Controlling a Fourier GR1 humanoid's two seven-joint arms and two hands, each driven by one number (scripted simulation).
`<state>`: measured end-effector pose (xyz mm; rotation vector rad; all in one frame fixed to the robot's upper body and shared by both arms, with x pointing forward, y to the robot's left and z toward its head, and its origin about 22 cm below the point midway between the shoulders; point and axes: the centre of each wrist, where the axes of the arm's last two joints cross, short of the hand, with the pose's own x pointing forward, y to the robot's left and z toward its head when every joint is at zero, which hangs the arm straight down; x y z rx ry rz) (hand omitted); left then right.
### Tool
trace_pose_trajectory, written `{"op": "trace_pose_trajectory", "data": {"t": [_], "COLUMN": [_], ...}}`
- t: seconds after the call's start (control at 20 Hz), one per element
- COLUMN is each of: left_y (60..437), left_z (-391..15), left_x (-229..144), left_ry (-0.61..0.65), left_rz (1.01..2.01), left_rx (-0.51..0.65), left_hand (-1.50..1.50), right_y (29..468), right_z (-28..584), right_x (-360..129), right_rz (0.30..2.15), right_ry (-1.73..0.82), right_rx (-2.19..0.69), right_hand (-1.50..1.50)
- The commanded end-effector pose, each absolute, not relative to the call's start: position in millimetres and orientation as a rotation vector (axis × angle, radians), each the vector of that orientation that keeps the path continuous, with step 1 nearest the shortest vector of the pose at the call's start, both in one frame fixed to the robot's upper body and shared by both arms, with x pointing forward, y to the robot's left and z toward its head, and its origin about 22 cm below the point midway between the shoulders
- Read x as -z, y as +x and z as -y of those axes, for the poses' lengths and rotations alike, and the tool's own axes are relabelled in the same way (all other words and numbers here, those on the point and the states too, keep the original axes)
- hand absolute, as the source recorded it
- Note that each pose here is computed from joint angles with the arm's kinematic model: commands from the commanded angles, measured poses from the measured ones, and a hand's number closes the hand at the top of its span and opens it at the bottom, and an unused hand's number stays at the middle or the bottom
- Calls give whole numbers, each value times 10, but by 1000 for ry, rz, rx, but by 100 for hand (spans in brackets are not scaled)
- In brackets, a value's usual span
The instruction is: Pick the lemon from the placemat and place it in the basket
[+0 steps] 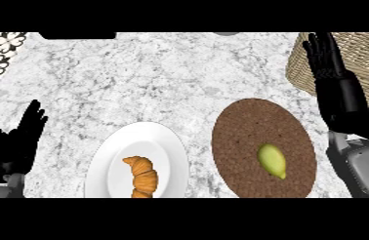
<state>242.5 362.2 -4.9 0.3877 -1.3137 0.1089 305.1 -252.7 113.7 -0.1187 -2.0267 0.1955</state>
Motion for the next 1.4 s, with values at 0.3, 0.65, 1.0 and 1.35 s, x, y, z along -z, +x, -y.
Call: {"op": "trace_pose_trajectory", "data": {"t": [0.3, 0.65, 1.0, 1.35], "left_y": [2701, 2770, 2803, 2715], "left_z": [-3339, -3322, -3429, -3545], "left_x": [-152, -291, -433, -365], "left_ry": [246, 218, 226, 268], "left_rz": [1381, 1377, 1367, 1360], "left_rx": [32, 19, 18, -15], "left_hand": [0, 0, 0, 0], "right_y": [2813, 2150, 1444, 1441], "right_z": [2121, 1934, 2425, 2900], "right_x": [-2337, -1420, -1225, -1664], "right_rz": [2621, 2773, 2593, 2536], "right_ry": [558, 829, 501, -459], "right_rx": [-1052, -1141, -1366, -1440], "right_hand": [150, -150, -150, -150]}}
